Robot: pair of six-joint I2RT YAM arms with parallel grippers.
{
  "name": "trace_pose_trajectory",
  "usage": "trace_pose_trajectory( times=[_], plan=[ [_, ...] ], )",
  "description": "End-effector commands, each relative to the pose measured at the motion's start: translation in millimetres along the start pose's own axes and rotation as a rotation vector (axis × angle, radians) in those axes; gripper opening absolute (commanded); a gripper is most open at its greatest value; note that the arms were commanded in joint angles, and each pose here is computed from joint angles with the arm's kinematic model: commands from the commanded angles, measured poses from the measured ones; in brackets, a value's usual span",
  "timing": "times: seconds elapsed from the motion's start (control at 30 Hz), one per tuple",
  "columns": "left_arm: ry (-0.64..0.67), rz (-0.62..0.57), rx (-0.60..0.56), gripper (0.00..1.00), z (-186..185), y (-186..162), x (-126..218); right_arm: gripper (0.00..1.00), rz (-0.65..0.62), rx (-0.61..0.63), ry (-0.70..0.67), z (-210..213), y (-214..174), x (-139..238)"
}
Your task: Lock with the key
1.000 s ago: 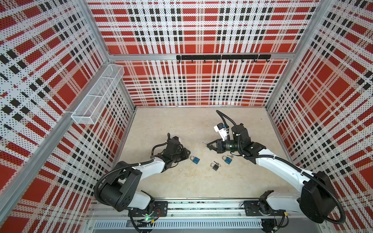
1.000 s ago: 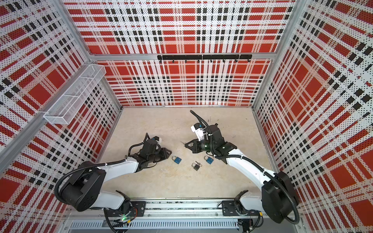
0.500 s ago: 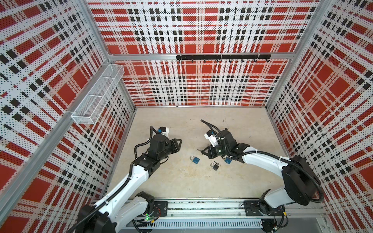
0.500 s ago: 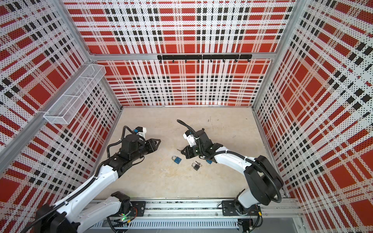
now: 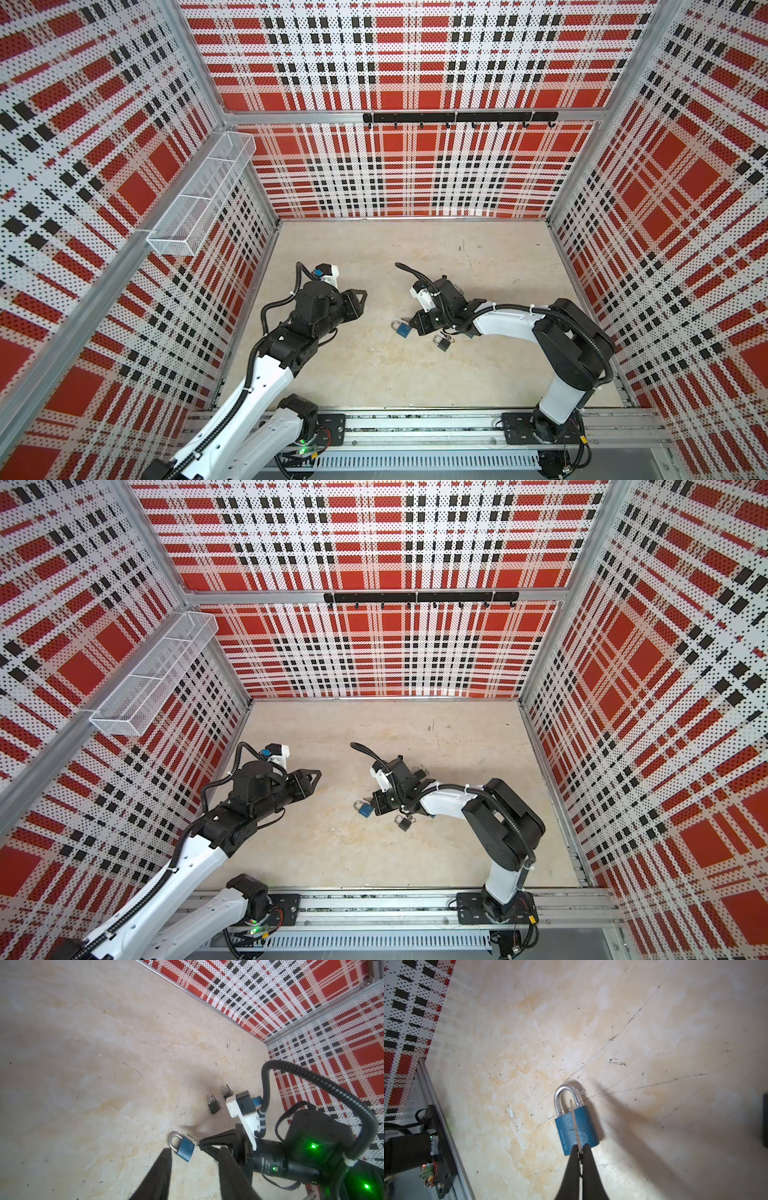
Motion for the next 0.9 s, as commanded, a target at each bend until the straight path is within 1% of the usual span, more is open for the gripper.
trace_pose_trajectory(
  times=[0.0, 0.2, 0.27, 0.57, 0.8, 0.87],
  plan=[
    [0.018, -0.019, 0.008, 0.40, 2.0, 4.6, 5.2, 0.00, -0.070, 0.032, 0.002, 7.0, 18.1, -3.4],
    [0.010, -0.023, 0.015, 0.41, 1.1, 5.1, 5.7, 0.00, -0.050, 0.032, -0.023, 3.1, 18.1, -10.0],
    [0.013, -0.023, 0.016, 0.41, 1.9, 5.3, 5.7, 0.02, -0.048, 0.032, -0.027, 2.5, 18.3, -11.3],
    [0.017, -0.019, 0.018, 0.41, 3.9, 4.8, 4.5, 0.04, -0.018, 0.013, -0.051, -4.5, 11.4, -17.1],
    [0.020, -0.020, 0.020, 0.41, 4.8, 4.7, 3.9, 0.13, -0.010, 0.007, -0.054, -5.8, 8.2, -15.8],
    [0.018, -0.020, 0.020, 0.41, 4.6, 4.7, 3.9, 0.19, -0.012, 0.010, -0.052, -4.6, 8.0, -14.3]
  ],
)
Point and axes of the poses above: each gripper's point midway between its finger pads, its own x axis back along the fingers, its own z axis along the line the jaws close on, y = z × x, the point moved 7 cm from there along x, back along the fingers, and after that the axes turned 8 degrees about -x, right-handed, at the moved point
